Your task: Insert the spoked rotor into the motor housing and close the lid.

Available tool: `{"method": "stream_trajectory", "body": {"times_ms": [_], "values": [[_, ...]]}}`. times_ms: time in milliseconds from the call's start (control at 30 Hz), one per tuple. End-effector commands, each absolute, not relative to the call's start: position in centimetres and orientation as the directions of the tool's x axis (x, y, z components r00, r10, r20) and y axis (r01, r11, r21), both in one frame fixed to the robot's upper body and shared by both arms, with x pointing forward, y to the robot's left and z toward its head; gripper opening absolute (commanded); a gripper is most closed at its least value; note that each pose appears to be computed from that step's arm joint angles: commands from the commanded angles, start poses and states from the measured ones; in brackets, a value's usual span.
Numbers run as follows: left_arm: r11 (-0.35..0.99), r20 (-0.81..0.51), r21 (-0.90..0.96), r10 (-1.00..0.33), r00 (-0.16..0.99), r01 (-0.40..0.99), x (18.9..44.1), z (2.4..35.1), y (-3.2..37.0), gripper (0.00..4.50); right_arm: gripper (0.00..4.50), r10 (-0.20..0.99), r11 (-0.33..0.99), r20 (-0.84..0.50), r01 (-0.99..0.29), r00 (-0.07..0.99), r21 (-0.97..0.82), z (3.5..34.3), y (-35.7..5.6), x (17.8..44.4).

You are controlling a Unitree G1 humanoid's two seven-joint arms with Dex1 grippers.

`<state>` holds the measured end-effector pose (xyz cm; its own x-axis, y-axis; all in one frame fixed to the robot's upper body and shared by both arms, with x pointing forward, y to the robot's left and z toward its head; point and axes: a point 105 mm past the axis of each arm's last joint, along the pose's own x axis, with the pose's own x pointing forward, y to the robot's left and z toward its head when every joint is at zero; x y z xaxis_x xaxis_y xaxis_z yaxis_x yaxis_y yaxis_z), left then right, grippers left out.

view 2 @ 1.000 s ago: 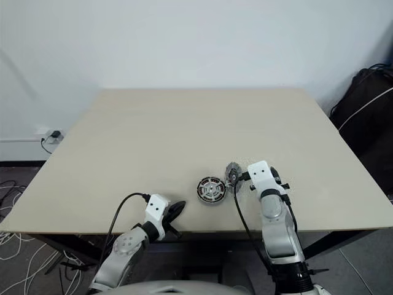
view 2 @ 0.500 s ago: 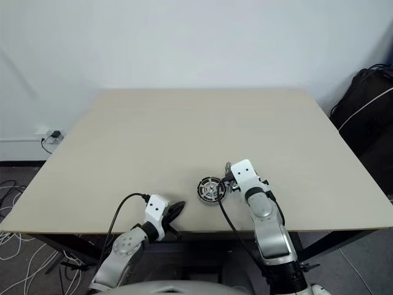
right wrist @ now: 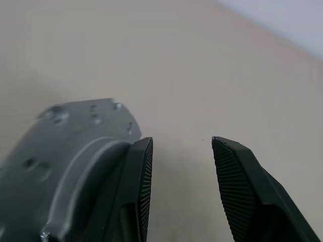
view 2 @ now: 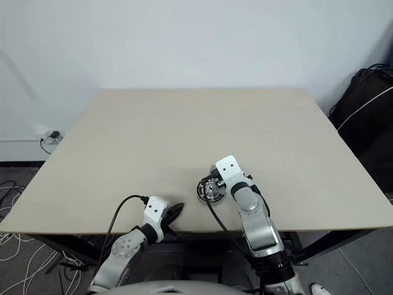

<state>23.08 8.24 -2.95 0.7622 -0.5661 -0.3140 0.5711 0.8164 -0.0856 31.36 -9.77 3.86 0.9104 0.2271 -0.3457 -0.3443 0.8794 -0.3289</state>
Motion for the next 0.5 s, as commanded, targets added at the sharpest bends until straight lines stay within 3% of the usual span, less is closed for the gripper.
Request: {"method": "stream_trajectory", "body": {"times_ms": [33, 367, 500], "values": [[0.819, -0.261, -0.062, -0.565, 0.783, 0.57, 23.7, -1.4, 8.2, 0.0, 2.0, 0.271, 0.869, -0.325, -0.375, 0.906, -0.322, 3.9, -8.1, 31.8], [0.821, -0.259, -0.059, -0.562, 0.786, 0.568, 23.8, -1.3, 8.2, 0.0, 2.0, 0.271, 0.861, -0.416, -0.411, 0.868, -0.298, 0.3, -7.4, 31.7], [0.824, -0.26, -0.06, -0.558, 0.788, 0.564, 23.8, -1.3, 8.3, 0.0, 2.0, 0.322, 0.868, -0.355, -0.423, 0.878, -0.26, 1.7, -7.4, 32.1]]}}
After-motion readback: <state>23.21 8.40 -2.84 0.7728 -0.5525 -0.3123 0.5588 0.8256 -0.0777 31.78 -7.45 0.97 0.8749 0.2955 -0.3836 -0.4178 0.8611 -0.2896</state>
